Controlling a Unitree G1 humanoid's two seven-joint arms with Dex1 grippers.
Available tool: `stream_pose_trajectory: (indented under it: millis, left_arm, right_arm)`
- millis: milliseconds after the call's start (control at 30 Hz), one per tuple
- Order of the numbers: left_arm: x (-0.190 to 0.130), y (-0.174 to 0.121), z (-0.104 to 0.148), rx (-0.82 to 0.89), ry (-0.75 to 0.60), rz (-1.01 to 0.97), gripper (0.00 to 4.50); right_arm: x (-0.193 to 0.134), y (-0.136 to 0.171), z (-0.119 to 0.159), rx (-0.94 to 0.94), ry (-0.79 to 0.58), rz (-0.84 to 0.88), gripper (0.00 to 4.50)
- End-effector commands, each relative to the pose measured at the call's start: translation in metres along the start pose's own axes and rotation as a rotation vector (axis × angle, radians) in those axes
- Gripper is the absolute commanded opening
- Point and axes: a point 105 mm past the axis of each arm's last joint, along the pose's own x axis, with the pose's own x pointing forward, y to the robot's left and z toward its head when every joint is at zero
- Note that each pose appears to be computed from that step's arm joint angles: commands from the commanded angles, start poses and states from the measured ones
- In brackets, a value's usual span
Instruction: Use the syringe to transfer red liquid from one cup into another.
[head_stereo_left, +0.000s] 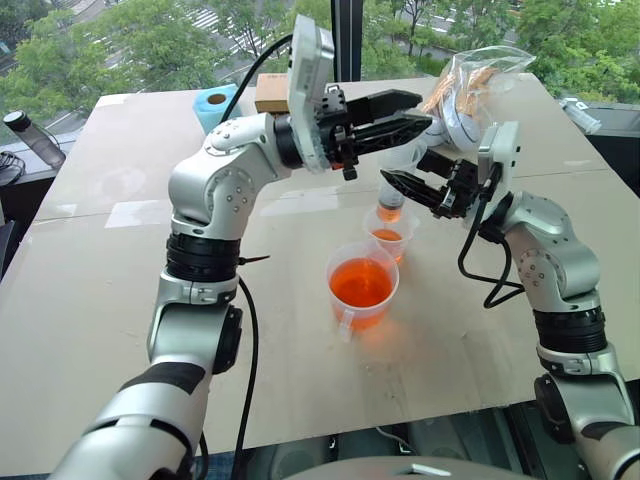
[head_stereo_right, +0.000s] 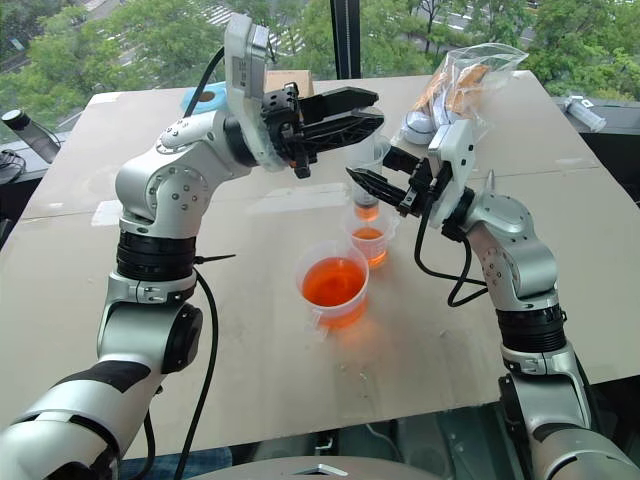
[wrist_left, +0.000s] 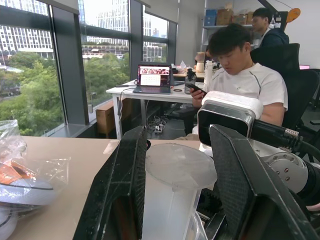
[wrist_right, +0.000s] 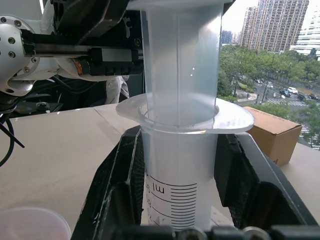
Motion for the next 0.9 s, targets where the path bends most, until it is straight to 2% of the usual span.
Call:
stream_pose_trajectory:
  millis: [33,900]
  left_arm:
    - [-0.003,0.005,-0.008,0.011,0.034,0.04,1.35]
    - [0.0,0.003,-0.011,-0.006,0.037,0.037,1.35]
  right_arm:
    - [0.002,0.006,0.026,-0.038,-0.089,0.032,1.55]
    - [-0.002,0.014,0.046,-0.04,-0.114,0.041,1.55]
